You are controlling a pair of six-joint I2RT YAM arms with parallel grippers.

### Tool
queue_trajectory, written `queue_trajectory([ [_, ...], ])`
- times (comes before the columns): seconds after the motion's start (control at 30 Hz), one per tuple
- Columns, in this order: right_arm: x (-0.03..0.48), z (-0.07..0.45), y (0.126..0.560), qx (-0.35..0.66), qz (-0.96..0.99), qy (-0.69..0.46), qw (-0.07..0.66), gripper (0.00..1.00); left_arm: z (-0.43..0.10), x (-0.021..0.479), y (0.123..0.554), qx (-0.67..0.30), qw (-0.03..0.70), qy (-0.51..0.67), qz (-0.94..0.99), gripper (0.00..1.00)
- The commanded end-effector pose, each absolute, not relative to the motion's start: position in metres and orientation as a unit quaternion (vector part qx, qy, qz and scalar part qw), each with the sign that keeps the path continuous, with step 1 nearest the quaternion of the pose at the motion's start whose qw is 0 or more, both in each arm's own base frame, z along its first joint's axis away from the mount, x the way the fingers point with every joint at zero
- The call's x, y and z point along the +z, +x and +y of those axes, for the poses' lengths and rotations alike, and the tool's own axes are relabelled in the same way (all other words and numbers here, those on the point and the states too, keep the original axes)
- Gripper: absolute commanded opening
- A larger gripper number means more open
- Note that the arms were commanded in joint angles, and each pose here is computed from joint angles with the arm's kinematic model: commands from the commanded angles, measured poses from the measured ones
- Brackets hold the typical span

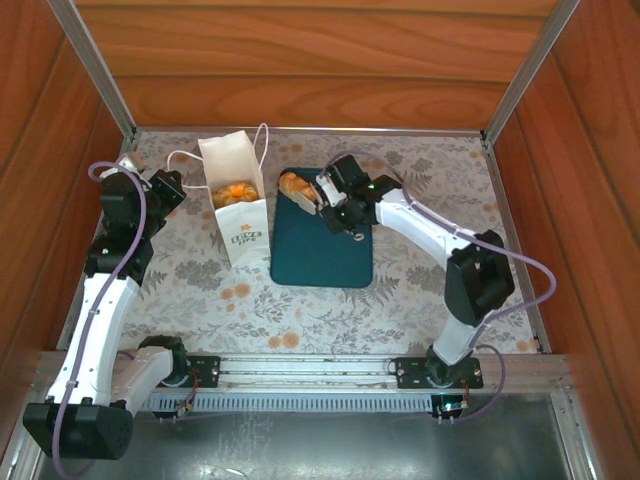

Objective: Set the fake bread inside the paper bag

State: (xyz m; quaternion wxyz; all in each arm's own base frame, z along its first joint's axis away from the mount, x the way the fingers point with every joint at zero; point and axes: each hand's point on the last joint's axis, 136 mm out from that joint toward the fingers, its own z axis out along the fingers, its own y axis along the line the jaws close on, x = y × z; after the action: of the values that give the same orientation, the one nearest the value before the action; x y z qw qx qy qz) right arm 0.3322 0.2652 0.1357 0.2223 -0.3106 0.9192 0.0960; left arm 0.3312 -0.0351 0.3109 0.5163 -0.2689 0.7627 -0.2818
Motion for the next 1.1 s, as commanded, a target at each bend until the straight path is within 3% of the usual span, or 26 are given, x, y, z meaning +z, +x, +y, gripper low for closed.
queue_trajectory([
  [0.0,0.159,0.256,0.326,0.110,0.923,-0.276,0.246,0.23,-0.033,0.326,0.331,-0.283,0.529,-0.265,0.755,0.00],
  [0.23,0.204,0.235,0.314,0.117,0.925,-0.216,0.289,0.22,-0.033,0.327,0.330,-0.285,0.530,-0.264,0.754,0.00],
  [0.53,0.313,0.230,0.299,0.187,0.887,-0.176,0.384,0.22,-0.033,0.326,0.329,-0.286,0.529,-0.264,0.754,0.00],
  [0.8,0.393,0.260,0.273,0.242,0.840,-0.213,0.436,0.22,-0.033,0.326,0.329,-0.286,0.529,-0.264,0.754,0.00],
  [1.07,0.438,0.309,0.238,0.282,0.798,-0.277,0.454,0.23,-0.033,0.325,0.329,-0.286,0.528,-0.265,0.754,0.00],
])
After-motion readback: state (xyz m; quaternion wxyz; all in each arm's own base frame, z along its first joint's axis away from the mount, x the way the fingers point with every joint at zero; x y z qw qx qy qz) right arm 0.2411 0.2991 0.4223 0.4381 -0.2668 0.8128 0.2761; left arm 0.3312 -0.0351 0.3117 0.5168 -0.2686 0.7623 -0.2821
